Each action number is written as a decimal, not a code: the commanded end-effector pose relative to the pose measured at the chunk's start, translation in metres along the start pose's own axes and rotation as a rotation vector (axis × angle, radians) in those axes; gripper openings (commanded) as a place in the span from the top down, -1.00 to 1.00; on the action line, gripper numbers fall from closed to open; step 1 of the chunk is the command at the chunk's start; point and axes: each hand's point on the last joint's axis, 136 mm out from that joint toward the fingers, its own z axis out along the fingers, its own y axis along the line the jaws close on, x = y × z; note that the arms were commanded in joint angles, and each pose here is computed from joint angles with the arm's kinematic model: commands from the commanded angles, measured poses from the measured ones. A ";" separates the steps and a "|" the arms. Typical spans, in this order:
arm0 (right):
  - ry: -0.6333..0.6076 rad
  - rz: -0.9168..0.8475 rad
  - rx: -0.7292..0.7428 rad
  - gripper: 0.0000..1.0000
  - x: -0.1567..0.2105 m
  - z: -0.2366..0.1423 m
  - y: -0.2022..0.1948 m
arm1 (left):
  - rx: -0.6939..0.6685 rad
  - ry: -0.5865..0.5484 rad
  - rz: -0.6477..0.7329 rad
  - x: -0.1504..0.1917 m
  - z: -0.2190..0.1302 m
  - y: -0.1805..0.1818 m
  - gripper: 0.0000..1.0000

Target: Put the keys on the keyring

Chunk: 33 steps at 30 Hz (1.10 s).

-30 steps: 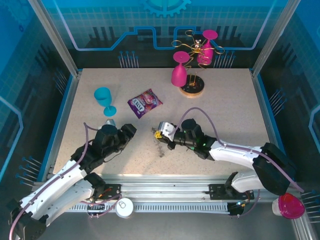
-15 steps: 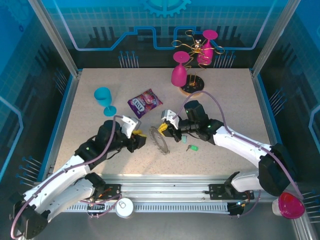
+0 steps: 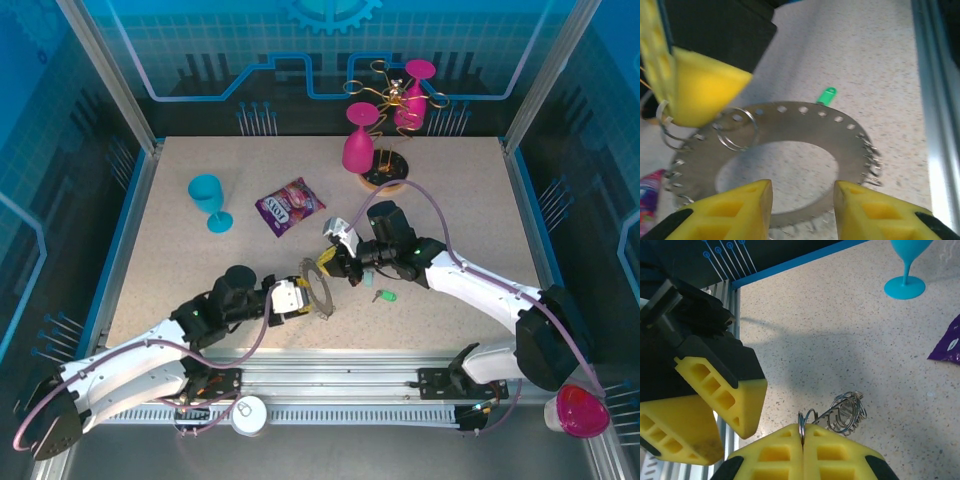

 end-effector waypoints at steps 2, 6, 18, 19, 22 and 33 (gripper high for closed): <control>-0.022 0.056 0.013 1.00 -0.017 -0.007 0.005 | -0.171 -0.058 0.129 -0.017 -0.004 0.028 0.23; -0.021 0.083 0.025 1.00 -0.018 -0.006 0.004 | -0.183 -0.069 0.129 -0.020 -0.004 0.030 0.16; -0.043 0.122 0.018 1.00 -0.029 -0.002 0.009 | -0.164 -0.076 0.127 -0.024 0.000 0.026 0.12; -0.044 0.122 0.015 1.00 -0.029 -0.002 0.010 | -0.170 -0.073 0.126 -0.024 0.001 0.027 0.13; -0.046 0.124 0.009 1.00 -0.030 -0.001 0.013 | -0.193 -0.072 0.132 -0.025 0.001 0.032 0.16; -0.050 0.131 -0.015 1.00 -0.031 0.002 0.018 | -0.275 -0.063 0.142 -0.028 0.001 0.047 0.27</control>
